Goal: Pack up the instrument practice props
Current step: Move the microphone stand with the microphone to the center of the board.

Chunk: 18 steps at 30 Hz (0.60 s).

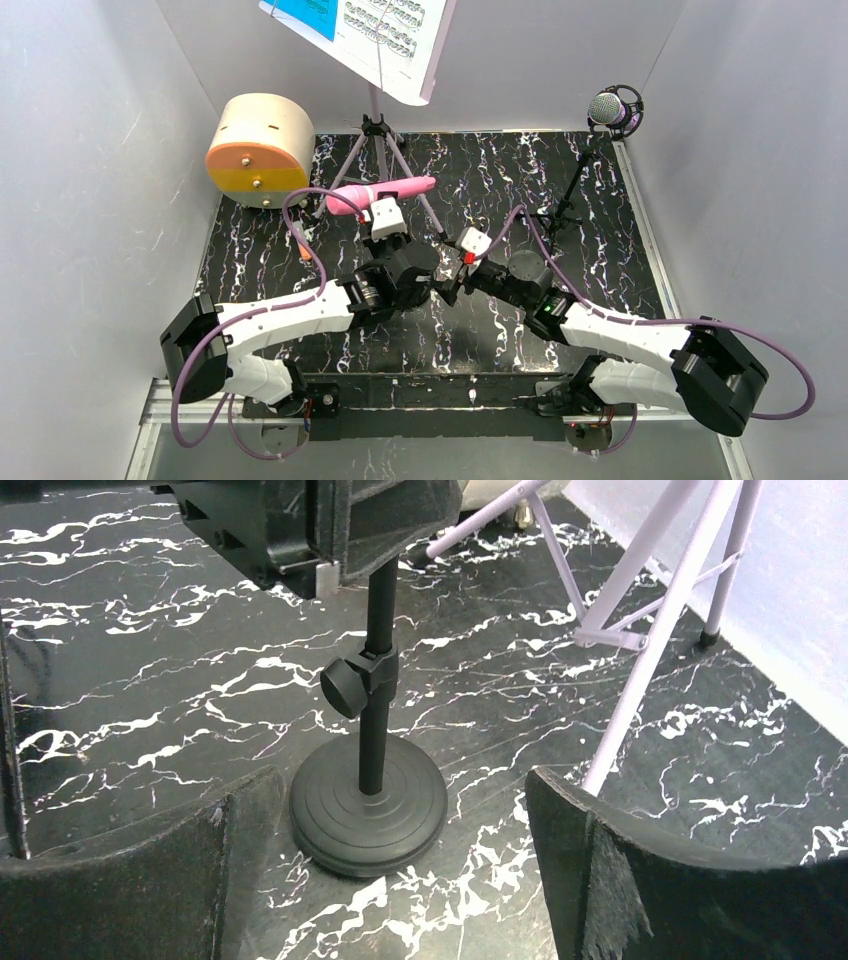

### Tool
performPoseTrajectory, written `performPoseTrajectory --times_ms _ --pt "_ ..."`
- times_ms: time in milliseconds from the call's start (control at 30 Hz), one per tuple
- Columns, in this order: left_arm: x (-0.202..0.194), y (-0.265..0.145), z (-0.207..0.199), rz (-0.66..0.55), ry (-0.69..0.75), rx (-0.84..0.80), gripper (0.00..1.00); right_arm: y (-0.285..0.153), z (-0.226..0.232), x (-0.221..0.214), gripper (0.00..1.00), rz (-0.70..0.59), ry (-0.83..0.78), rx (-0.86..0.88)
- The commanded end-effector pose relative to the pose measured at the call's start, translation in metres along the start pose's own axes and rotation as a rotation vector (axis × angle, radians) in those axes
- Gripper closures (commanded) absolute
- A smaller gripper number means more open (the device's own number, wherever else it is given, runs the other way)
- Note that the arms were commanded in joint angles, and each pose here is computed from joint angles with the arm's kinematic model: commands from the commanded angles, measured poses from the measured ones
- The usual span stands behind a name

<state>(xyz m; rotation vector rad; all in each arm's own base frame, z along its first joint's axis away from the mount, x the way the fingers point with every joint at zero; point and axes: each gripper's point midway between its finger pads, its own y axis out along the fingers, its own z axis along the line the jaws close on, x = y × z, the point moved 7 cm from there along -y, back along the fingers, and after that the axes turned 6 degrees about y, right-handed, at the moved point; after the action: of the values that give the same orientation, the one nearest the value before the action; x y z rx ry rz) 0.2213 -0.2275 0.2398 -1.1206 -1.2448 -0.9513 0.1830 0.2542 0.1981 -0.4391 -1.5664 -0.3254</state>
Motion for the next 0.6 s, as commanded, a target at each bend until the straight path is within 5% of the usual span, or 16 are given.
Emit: performPoseTrajectory --times_ms 0,100,567 --pt "0.030 0.001 0.002 -0.085 -0.212 0.106 0.95 0.004 -0.001 0.015 0.01 -0.117 -0.086 0.010" --pt "0.026 0.000 -0.001 -0.061 -0.195 0.062 0.79 0.003 0.001 0.012 0.02 -0.135 -0.108 0.035" --pt "0.017 -0.014 -0.004 0.038 -0.150 -0.210 0.39 0.002 0.008 -0.008 0.03 -0.096 -0.126 0.096"
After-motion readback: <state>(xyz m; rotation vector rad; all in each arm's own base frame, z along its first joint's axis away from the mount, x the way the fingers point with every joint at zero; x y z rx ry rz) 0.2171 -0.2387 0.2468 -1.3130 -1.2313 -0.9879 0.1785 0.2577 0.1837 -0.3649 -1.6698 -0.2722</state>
